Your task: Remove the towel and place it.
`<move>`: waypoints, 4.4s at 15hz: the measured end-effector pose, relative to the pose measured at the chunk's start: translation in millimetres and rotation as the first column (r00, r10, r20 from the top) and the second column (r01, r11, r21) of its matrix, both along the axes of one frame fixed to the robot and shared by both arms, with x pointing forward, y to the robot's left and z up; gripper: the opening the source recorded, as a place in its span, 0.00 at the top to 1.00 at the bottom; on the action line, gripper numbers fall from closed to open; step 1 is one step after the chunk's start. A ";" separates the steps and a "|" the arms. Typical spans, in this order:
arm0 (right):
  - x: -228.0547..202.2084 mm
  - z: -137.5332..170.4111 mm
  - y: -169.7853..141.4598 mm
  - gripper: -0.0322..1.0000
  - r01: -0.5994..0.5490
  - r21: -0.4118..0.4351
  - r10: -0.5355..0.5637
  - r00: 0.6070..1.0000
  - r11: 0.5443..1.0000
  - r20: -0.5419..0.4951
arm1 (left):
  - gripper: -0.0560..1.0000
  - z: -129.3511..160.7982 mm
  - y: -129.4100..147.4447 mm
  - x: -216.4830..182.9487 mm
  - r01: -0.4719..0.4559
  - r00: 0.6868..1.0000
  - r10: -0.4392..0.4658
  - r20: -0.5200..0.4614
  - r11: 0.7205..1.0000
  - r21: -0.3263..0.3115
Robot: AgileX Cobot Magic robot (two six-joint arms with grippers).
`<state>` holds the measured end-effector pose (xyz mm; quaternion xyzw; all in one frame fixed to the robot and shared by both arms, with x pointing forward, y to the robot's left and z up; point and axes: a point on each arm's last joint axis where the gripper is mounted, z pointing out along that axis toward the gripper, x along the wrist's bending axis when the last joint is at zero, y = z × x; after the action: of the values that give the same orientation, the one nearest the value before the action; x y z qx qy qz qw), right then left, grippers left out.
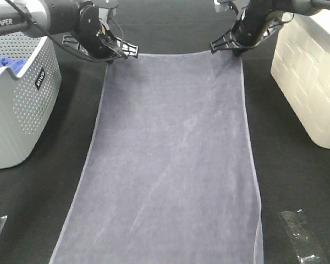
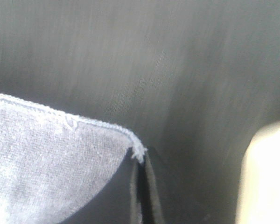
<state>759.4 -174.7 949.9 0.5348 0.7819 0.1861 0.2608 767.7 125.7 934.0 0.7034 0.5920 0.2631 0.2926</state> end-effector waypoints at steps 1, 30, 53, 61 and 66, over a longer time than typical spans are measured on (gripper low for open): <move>3.6 2.9 0.2 0.97 -0.017 -0.011 0.018 0.999 1.000 0.051 | 0.95 2.7 3.3 3.8 0.006 0.999 -0.006 0.039 1.000 -0.007; 41.8 -100.4 -4.8 0.34 -0.147 0.053 0.118 0.924 0.988 0.363 | 0.40 -86.1 31.5 48.8 0.081 0.951 -0.047 0.306 0.991 -0.103; -80.5 189.9 -33.8 0.32 0.091 0.188 -0.102 0.994 0.978 0.049 | 0.29 210.2 6.4 -77.4 0.012 0.994 -0.027 0.109 0.990 0.142; -147.1 220.2 -44.4 0.32 0.129 0.165 -0.101 0.981 0.978 -0.168 | 0.29 274.5 23.4 -143.6 0.031 1.000 -0.031 0.001 0.998 0.063; -204.7 230.3 -56.2 0.32 0.131 0.164 -0.099 0.977 0.978 -0.188 | 0.29 286.9 46.0 -197.6 0.056 0.998 -0.053 -0.036 0.995 0.077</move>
<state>554.7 -230.9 1180.2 0.6147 0.7503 0.1900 0.1516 570.1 171.6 1220.9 0.7345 0.5666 0.2660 0.2621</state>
